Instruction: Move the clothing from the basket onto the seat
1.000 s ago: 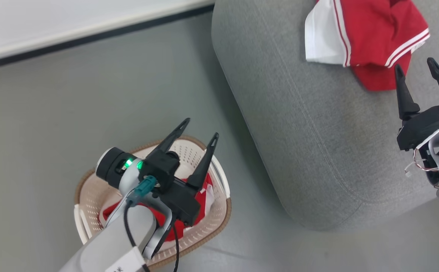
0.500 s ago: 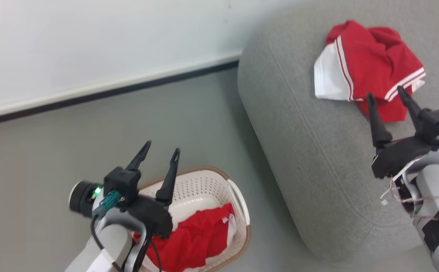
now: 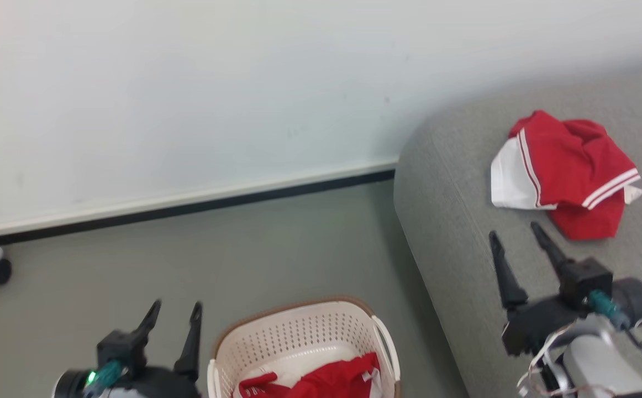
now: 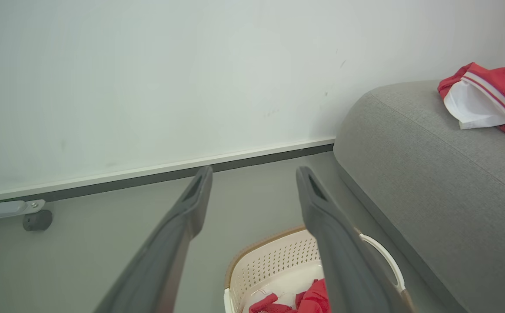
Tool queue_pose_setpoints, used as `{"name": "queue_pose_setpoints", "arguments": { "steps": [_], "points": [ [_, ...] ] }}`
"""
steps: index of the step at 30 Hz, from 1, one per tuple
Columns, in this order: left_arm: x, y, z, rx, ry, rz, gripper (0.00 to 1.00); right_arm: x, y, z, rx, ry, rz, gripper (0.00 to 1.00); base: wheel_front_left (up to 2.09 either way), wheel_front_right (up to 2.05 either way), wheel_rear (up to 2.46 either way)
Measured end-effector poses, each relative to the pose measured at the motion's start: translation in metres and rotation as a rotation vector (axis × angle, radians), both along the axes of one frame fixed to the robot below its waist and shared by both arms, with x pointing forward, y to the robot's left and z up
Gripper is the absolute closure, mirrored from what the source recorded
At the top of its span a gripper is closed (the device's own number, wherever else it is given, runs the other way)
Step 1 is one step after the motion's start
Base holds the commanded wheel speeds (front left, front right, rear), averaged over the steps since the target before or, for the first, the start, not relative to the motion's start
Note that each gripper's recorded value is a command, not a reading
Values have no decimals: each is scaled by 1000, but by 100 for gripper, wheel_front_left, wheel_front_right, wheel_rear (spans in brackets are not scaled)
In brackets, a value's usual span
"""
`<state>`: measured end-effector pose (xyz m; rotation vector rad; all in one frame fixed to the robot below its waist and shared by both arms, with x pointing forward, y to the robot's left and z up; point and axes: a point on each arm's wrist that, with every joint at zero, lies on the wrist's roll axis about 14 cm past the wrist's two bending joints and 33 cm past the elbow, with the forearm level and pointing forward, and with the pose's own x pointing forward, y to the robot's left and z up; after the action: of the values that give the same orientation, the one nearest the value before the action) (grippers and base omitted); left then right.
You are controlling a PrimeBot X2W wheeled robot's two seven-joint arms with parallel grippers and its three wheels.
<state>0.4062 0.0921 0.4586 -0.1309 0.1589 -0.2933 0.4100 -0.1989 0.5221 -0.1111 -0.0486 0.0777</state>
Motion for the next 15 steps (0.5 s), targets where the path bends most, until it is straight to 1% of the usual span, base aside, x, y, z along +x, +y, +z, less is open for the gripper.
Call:
{"name": "queue_pose_setpoints", "arguments": {
  "steps": [4, 8, 15],
  "points": [
    [-18, 30, -2, 4, 6, 78, 0, -14, 18, 5, 21, -28, 29, 0, 0, 0, 0],
    [-32, 52, 0, -10, -1, 145, 0, -28, 30, 6, 32, -47, 46, 0, 0, 0, 0],
    [-51, 75, 5, -25, -25, 225, 0, -50, 40, 3, 74, -55, 49, 0, 0, 0, 0]
  ]
}}
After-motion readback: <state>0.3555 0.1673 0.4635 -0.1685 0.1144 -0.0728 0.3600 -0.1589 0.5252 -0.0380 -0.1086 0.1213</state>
